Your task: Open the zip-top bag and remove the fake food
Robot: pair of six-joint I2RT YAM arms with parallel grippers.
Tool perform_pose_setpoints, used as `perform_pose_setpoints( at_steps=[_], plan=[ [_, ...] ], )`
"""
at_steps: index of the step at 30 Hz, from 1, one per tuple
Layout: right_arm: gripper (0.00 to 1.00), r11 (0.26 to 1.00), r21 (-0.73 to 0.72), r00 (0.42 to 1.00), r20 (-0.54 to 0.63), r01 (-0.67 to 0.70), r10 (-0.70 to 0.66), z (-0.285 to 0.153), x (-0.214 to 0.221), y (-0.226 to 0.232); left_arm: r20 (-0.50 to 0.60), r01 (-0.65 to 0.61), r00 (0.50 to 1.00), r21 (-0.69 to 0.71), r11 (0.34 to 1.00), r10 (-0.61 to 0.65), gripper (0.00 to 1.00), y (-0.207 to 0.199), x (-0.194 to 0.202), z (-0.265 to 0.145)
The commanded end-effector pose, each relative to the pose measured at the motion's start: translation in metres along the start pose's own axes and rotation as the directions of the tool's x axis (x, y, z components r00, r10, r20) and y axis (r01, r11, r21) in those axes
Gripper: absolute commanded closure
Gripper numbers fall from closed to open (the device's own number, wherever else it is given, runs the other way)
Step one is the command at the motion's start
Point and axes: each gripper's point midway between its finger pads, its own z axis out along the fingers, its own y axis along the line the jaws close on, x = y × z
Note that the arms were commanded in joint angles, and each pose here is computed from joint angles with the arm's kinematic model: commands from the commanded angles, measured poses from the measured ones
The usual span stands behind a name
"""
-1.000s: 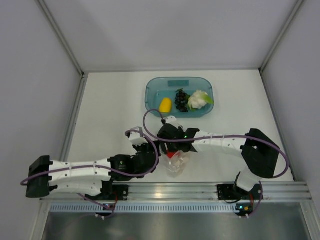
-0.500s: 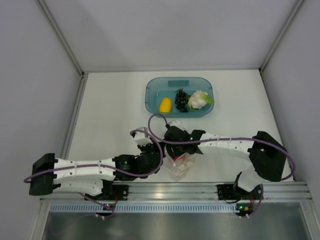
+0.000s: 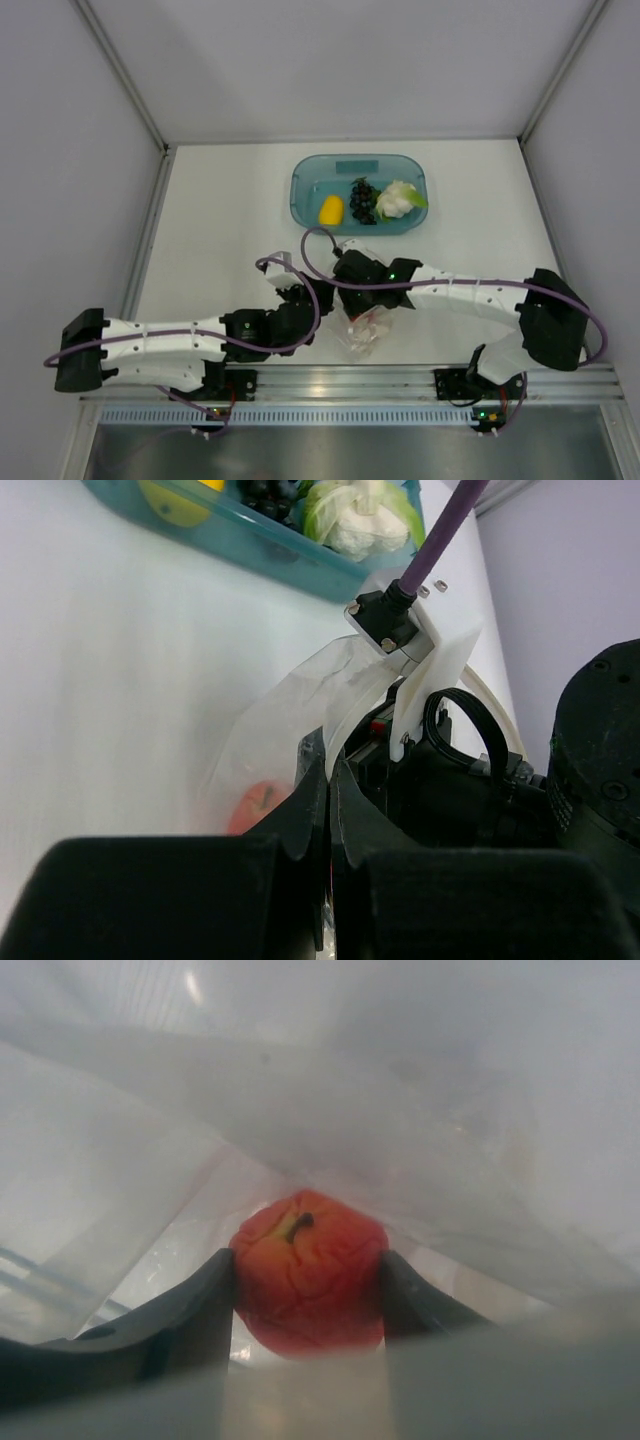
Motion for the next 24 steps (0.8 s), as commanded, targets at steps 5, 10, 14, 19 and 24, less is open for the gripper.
perform_pose_setpoints(
  at_steps=[5,10,14,19,24],
  plan=[
    [0.65,0.977,-0.206,0.974,0.228,0.053,-0.005,-0.081,-0.063,0.038,0.053,-0.202,0.975,-0.181,0.963,0.215,1.00,0.062,-0.006,0.007],
    [0.65,0.951,-0.298,0.945,0.328,0.083,0.020,-0.105,-0.083,0.052,0.050,-0.201,0.976,-0.180,0.963,0.213,1.00,0.063,-0.006,0.007],
    [0.69,0.986,-0.161,0.947,0.321,0.032,0.022,-0.092,-0.087,0.031,0.045,-0.180,0.981,-0.162,0.970,0.189,1.00,0.059,-0.007,0.005],
    [0.71,0.998,-0.059,0.950,0.309,-0.023,0.040,-0.077,-0.084,0.011,0.068,-0.156,0.983,-0.155,0.976,0.169,1.00,0.062,-0.016,0.000],
    [0.72,0.999,0.014,0.966,0.255,-0.052,0.047,-0.059,-0.069,-0.003,0.118,-0.120,0.983,-0.155,0.981,0.139,1.00,0.067,-0.030,-0.005]
  ],
)
